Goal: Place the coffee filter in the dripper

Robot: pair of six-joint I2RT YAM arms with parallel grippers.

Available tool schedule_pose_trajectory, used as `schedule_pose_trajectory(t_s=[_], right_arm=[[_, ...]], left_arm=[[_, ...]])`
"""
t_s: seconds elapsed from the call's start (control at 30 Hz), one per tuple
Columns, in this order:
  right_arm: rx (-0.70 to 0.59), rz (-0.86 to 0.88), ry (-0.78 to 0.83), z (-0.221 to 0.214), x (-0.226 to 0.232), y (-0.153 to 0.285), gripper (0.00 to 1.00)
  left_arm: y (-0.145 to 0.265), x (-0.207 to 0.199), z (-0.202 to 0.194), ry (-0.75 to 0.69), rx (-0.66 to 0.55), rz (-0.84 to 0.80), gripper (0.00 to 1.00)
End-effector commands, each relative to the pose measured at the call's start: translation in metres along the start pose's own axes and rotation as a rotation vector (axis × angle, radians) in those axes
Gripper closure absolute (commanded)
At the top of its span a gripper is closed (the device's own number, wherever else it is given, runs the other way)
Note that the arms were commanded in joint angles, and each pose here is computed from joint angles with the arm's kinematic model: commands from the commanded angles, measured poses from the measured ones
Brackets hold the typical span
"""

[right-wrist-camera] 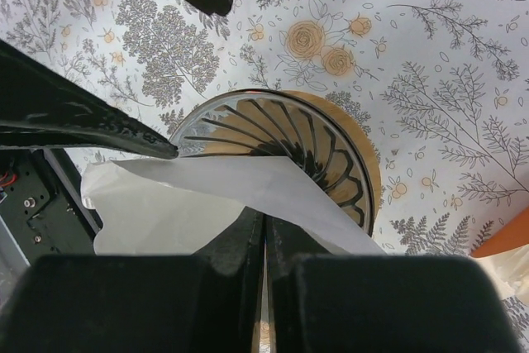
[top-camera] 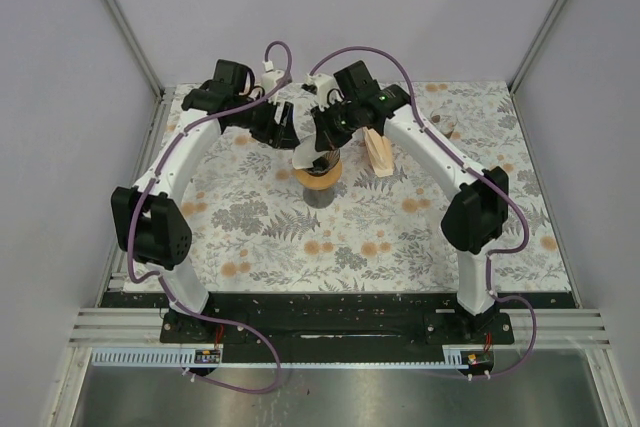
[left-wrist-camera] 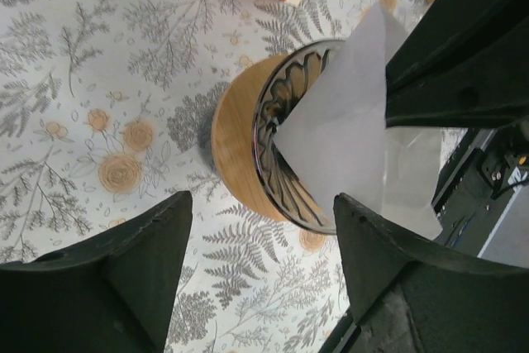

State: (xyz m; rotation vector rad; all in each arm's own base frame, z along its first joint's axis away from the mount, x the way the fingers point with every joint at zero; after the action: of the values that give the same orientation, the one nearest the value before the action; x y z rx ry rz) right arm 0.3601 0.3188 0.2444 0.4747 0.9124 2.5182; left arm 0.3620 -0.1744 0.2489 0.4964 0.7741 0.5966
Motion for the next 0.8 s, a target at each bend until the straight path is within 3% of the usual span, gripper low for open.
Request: schedule_pose_trajectory(t_s=[0.0,0.27,0.77], right_arm=[[-0.028,-0.051,0.061,0.012,0.014,0.009,0.98],[0.007,-0.100,0.042,0.007,0.013,0.003,0.99],[0.062,-0.120,-0.058,0.001,0.016,-0.011,1.00]], left_arm=[[0.034,-0.018,0.035,-0.084,-0.128,0.024,0.26],[0.057,-0.030,0.043,-0.050,-0.225,-0.025,0.22],[0.009,-0.021,0.011,-0.019,-0.116,0.052,0.23]])
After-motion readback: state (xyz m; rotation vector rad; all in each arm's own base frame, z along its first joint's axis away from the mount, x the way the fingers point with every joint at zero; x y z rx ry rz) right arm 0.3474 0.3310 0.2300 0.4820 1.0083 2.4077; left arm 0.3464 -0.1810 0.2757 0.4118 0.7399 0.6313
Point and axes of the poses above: each gripper's point midway between its finger pads, its own y axis back along the fingers, its own x axis along the line the jaws close on, z = x × y, the point moved 4 cm from there along y, back along the fingers, and after that the axes turned 8 degrees about y, right-handed, at the moved point
